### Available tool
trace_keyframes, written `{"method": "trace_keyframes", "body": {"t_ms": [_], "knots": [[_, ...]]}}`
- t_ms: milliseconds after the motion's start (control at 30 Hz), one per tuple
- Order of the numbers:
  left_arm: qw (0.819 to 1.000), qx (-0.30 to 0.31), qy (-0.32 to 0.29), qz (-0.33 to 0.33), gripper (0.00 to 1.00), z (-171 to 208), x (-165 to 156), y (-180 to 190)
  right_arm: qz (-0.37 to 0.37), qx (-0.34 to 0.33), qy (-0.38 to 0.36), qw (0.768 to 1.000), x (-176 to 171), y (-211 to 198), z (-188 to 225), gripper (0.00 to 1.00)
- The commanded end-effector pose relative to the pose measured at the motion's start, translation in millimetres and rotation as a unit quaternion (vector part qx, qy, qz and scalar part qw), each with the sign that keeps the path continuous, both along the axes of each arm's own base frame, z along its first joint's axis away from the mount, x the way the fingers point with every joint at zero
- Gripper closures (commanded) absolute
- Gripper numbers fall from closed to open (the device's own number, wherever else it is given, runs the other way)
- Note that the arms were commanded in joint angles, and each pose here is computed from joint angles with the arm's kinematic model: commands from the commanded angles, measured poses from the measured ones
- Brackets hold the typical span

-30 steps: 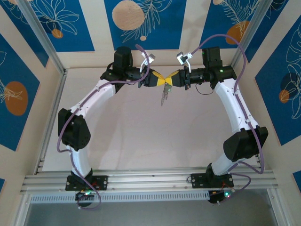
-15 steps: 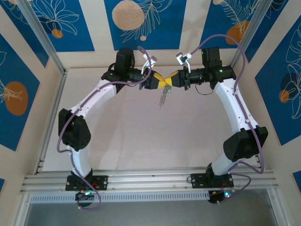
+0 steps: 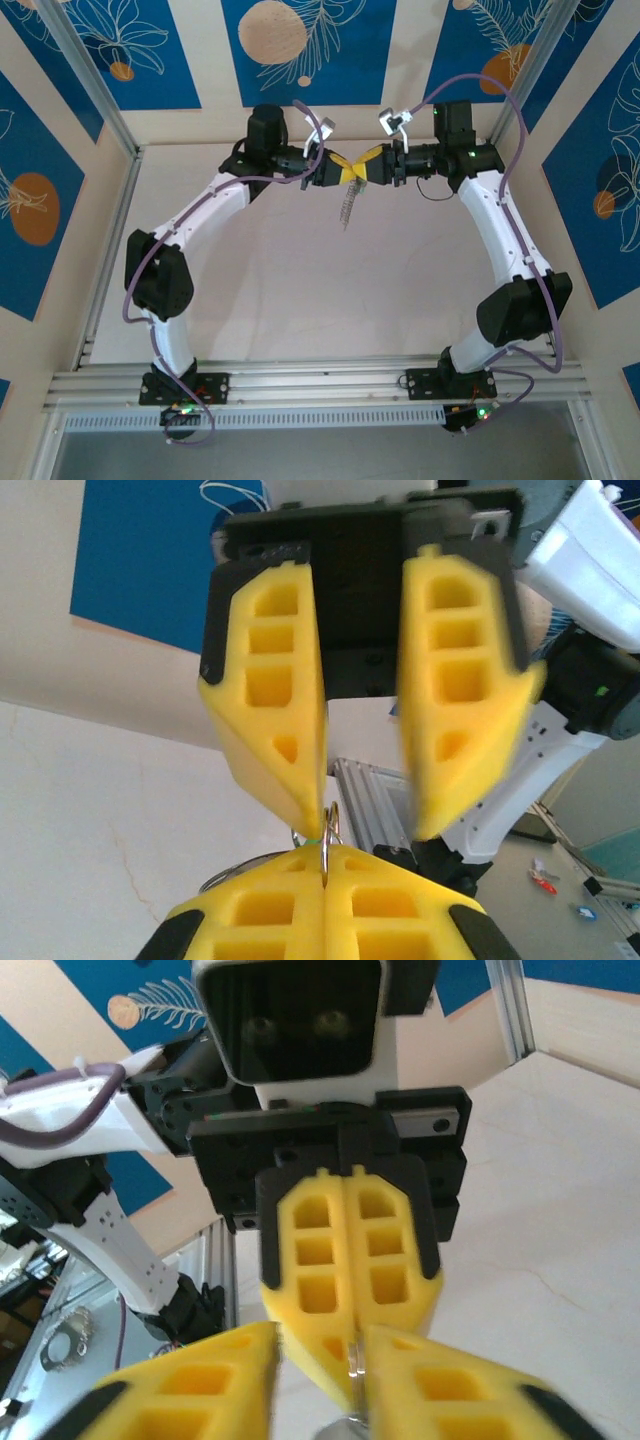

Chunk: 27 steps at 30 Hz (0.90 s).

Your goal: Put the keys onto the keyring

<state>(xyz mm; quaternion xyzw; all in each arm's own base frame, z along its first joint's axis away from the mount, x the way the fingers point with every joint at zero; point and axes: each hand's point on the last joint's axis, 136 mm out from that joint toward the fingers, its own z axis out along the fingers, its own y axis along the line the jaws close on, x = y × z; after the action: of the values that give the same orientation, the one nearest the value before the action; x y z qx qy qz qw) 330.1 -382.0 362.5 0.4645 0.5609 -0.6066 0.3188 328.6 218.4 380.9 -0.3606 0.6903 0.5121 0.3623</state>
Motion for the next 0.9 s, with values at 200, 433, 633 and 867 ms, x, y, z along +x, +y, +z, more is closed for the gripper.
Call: {"method": "trace_keyframes", "body": {"t_ms": [200, 433, 633, 867], "knots": [[0.997, -0.066, -0.039, 0.028, 1.0, 41, -14, 2, -0.158, 0.046, -0.066, 0.984, -14, -43, 20, 0.58], [0.992, -0.12, -0.002, 0.042, 1.0, 60, -16, 8, -0.281, 0.098, -0.071, 0.952, -21, -67, -20, 0.52], [0.991, -0.116, 0.026, 0.068, 1.0, 60, -15, 6, -0.311, 0.105, -0.081, 0.941, -23, -67, -33, 0.51], [0.991, -0.106, 0.04, 0.071, 1.0, 57, -20, -1, -0.299, 0.096, -0.101, 0.944, -16, -51, -25, 0.5]]}}
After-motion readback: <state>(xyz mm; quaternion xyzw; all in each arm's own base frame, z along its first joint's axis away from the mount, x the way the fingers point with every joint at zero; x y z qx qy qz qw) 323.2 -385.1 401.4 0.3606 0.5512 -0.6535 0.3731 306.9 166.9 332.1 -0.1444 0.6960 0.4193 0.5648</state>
